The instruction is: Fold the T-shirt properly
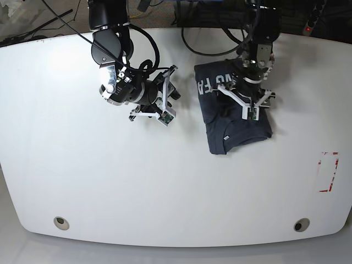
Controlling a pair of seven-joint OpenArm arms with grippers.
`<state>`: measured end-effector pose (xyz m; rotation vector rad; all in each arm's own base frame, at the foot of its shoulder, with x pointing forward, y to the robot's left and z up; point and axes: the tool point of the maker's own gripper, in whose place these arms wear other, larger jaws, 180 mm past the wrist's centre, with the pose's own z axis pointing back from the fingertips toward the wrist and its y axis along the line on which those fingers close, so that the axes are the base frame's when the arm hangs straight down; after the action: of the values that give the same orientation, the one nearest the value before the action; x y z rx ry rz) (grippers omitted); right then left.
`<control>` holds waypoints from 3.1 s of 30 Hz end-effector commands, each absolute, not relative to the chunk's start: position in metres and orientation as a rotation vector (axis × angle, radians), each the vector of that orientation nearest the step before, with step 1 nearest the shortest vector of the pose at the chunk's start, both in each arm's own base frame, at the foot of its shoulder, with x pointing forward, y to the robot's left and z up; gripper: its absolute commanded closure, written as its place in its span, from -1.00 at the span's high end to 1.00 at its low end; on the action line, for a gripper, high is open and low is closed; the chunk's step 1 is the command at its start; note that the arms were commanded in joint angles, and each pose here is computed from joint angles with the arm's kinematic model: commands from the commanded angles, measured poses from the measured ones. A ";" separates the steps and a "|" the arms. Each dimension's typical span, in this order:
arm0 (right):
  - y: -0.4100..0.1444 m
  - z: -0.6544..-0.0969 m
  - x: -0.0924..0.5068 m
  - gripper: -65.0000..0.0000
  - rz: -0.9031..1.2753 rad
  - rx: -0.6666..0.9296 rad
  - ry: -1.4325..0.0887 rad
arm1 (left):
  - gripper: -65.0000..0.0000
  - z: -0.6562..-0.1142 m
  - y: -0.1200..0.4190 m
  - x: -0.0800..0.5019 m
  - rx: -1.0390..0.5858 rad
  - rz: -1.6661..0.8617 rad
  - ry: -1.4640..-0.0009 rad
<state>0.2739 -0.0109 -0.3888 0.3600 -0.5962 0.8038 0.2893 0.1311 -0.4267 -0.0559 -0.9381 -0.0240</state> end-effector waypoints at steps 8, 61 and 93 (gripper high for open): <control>-0.014 -0.376 0.283 -0.40 0.810 0.356 -0.650 | 0.37 -0.439 0.317 0.264 0.262 -0.221 -0.689; -0.186 -0.341 0.364 -0.40 0.431 0.027 -1.127 | 0.35 -0.328 0.188 0.305 0.107 -0.252 -1.197; -0.239 -0.386 0.114 -0.40 0.087 0.175 -0.904 | 0.36 -0.396 0.115 0.038 -0.055 -0.127 -0.750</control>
<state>0.1398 -0.2315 -0.3920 0.1718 -0.9251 0.1172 0.0541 0.1225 -0.4006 -0.0289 -0.7715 -0.1281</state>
